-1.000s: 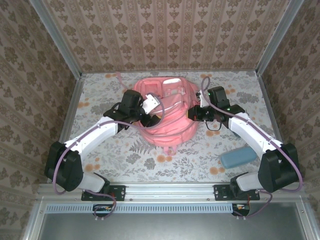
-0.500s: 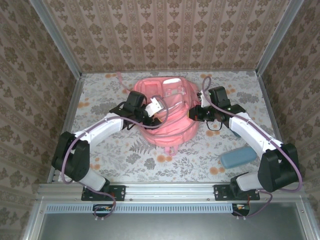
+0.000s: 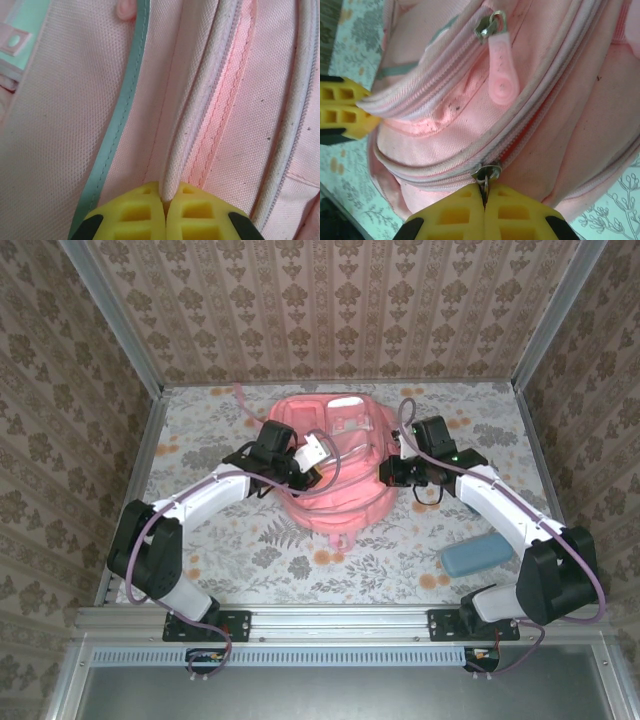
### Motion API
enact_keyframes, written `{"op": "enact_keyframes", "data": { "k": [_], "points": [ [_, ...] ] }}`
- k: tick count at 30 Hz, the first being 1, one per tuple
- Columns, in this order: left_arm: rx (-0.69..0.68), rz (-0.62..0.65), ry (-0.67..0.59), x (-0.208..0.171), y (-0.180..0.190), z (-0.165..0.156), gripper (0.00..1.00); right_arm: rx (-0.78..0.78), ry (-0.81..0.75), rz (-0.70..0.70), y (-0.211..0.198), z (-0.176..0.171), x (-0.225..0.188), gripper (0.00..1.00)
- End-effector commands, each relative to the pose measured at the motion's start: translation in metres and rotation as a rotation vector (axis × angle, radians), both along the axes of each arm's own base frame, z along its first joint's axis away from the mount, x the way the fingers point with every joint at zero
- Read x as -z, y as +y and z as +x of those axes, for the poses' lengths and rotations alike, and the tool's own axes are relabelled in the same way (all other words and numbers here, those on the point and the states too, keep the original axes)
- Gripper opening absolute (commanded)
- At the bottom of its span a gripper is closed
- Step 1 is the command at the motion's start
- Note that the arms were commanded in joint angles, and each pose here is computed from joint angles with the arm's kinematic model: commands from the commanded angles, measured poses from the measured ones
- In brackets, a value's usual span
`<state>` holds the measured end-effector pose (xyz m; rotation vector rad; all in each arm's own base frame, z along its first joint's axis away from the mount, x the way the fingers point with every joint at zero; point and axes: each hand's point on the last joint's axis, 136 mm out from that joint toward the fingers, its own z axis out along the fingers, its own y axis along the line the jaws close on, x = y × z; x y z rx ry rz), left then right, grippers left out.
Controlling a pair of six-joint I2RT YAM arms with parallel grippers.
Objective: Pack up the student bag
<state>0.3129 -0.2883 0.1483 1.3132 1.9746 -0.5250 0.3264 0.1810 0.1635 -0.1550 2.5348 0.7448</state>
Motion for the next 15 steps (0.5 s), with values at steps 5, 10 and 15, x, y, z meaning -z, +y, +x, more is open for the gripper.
{"op": "enact_keyframes", "data": {
  "k": [5, 10, 15],
  "points": [
    [-0.141, -0.109, -0.285, -0.084, -0.004, 0.027, 0.00, -0.183, 0.004, -0.096, 0.019, -0.040, -0.009, 0.00],
    [-0.137, -0.147, -0.315, -0.095, -0.014, 0.026, 0.00, -0.303, -0.010, 0.020, 0.055, -0.056, -0.025, 0.00],
    [-0.149, -0.165, -0.308, -0.093, -0.019, 0.028, 0.00, -0.344, -0.024, 0.173, 0.092, -0.056, -0.036, 0.00]
  ]
}}
